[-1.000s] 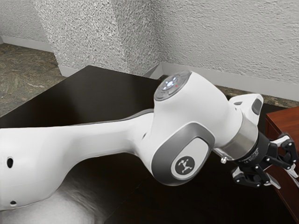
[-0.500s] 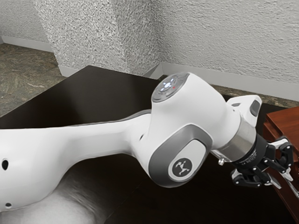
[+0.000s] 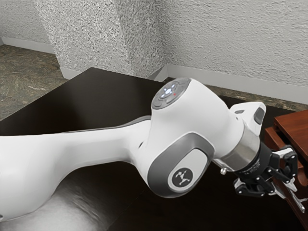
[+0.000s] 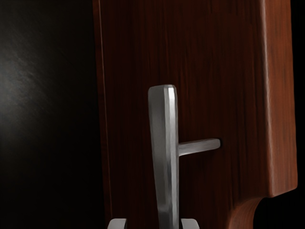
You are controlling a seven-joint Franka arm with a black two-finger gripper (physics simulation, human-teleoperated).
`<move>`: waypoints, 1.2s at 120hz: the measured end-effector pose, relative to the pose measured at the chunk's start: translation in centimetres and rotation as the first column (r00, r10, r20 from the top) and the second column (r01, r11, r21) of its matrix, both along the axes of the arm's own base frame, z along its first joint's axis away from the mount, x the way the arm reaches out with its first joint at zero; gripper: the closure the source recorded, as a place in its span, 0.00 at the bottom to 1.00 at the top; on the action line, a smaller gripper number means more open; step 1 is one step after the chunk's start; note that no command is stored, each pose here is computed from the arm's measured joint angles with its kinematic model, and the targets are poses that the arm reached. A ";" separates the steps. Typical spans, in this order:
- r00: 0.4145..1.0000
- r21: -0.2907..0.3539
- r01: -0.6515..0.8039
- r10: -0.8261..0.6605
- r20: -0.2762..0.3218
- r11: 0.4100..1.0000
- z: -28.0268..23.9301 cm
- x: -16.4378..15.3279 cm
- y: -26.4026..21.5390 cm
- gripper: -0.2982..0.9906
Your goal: Pull the drawer handle with one arm to open the drawer
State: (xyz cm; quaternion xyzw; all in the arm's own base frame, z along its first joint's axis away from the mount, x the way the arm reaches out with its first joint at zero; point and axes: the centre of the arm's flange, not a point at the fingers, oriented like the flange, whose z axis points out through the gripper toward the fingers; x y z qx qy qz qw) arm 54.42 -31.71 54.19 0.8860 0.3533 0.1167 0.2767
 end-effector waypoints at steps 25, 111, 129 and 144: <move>1.000 0.007 -0.002 0.002 -0.003 1.000 -0.1 -0.7 0.3 0.72; 1.000 0.026 -0.012 0.012 -0.006 1.000 -0.2 -2.4 1.3 0.72; 1.000 0.028 -0.018 0.018 -0.007 0.999 -0.1 -3.0 1.7 0.72; 1.000 0.029 -0.021 0.022 -0.009 0.999 -0.2 -3.3 2.0 0.72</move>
